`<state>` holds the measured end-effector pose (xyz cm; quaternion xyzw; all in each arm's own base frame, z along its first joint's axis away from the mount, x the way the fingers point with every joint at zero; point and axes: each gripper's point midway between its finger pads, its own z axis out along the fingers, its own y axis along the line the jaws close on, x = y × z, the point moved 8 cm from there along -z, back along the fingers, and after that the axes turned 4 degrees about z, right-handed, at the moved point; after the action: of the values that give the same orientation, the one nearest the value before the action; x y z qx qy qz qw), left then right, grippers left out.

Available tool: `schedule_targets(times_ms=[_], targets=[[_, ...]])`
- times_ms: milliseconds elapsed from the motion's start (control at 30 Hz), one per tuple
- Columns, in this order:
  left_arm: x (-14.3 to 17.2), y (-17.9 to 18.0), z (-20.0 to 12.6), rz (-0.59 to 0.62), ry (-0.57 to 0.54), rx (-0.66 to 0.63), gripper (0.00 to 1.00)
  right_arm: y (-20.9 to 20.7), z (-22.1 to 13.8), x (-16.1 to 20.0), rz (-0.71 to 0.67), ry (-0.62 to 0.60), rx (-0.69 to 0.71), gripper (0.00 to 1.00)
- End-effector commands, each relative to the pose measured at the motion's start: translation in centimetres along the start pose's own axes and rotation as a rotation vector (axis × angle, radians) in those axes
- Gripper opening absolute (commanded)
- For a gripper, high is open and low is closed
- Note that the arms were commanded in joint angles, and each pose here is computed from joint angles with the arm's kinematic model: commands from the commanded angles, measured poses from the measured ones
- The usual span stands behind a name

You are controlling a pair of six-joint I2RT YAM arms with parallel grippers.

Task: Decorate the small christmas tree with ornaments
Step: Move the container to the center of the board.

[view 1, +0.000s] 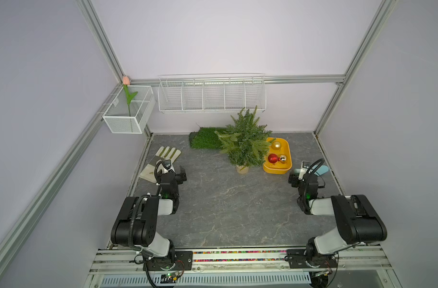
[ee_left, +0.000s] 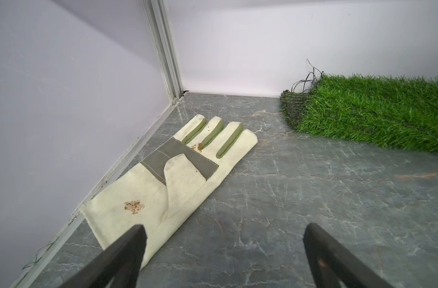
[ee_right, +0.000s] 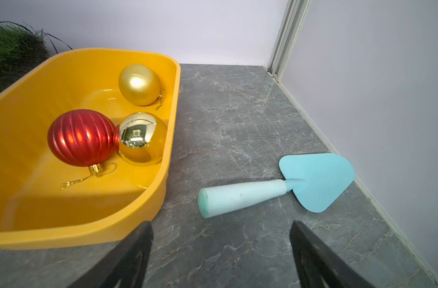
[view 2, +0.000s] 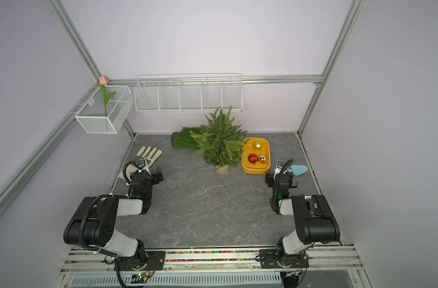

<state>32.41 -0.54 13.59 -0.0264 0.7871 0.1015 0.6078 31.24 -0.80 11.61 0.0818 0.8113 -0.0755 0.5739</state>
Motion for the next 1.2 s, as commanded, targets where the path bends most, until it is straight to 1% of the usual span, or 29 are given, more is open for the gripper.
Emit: schedule_targets(times_ms=[0,600,900,967,1033,1133,1167], targets=[[-0.1,0.0,0.1,-0.017,-0.011,0.005,0.99,0.0,0.1,-0.6,0.009,-0.027,-0.004,0.89],[-0.1,0.0,0.1,-0.017,-0.009,0.005,0.99,0.0,0.1,-0.6,0.009,-0.027,-0.004,0.89],[-0.1,0.1,-0.2,-0.015,-0.027,-0.001,0.99,0.1,-0.1,-1.0,-0.001,-0.043,0.007,0.89],[-0.8,0.3,-0.7,-0.021,-0.043,-0.015,0.99,0.3,-0.5,-1.2,-0.011,-0.029,-0.017,0.89],[-1.9,0.7,-1.3,-0.029,-0.045,-0.042,0.99,0.4,-0.7,-1.7,-0.02,-0.054,0.001,0.89],[-3.7,0.9,-2.4,-0.021,-0.054,-0.046,0.99,0.6,-1.4,-4.0,-0.034,0.011,-0.007,0.89],[-4.2,1.0,-2.7,-0.025,-0.051,-0.044,0.99,0.5,-1.7,-4.9,-0.018,0.025,-0.003,0.89]])
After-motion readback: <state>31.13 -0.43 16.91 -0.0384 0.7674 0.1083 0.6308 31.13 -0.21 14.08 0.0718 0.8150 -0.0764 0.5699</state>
